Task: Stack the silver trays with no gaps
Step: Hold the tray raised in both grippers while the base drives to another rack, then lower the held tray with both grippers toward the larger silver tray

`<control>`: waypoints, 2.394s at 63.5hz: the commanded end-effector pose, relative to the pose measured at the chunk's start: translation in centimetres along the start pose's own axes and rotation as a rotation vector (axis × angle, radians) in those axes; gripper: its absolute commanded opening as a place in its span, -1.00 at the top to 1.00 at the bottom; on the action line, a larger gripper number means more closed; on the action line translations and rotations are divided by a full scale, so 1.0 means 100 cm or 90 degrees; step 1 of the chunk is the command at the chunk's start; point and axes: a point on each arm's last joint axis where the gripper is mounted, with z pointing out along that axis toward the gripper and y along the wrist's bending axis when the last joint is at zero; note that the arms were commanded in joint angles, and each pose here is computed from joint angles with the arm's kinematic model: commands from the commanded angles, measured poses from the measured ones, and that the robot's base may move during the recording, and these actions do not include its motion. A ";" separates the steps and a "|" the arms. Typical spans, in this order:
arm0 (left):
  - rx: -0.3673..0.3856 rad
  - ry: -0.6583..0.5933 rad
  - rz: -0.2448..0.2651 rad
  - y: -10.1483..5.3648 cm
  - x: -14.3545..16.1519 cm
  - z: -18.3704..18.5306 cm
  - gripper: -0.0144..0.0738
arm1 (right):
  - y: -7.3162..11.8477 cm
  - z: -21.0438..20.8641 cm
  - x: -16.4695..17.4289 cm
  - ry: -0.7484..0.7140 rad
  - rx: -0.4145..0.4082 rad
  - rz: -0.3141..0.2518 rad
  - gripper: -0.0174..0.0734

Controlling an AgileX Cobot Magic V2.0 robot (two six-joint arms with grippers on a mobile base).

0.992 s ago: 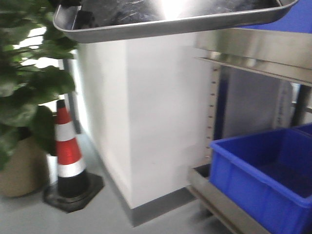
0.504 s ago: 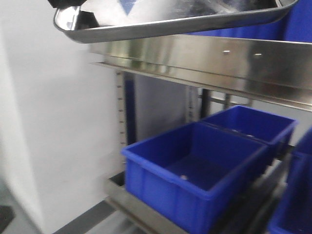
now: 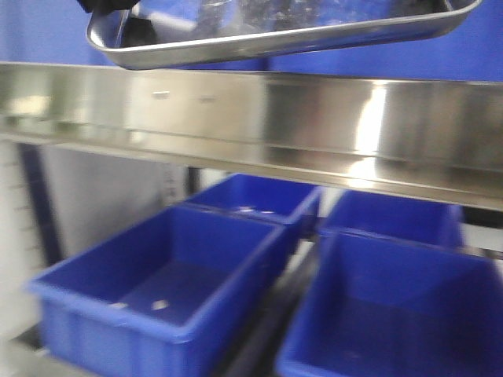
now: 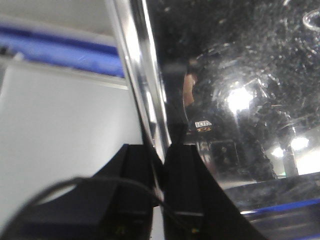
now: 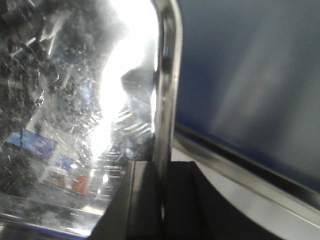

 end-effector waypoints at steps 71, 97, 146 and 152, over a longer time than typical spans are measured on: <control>0.017 0.000 0.022 -0.002 0.006 -0.021 0.78 | 0.003 -0.022 -0.011 -0.097 -0.053 0.000 0.49; 0.017 0.000 0.022 -0.002 0.006 -0.021 0.78 | 0.003 -0.022 -0.011 -0.097 -0.053 0.000 0.49; 0.033 0.005 0.017 -0.004 0.007 -0.021 0.78 | 0.003 -0.022 -0.011 -0.098 -0.054 0.000 0.49; 0.032 0.006 0.020 -0.004 0.007 -0.021 0.78 | 0.003 -0.023 -0.011 -0.099 -0.054 0.000 0.49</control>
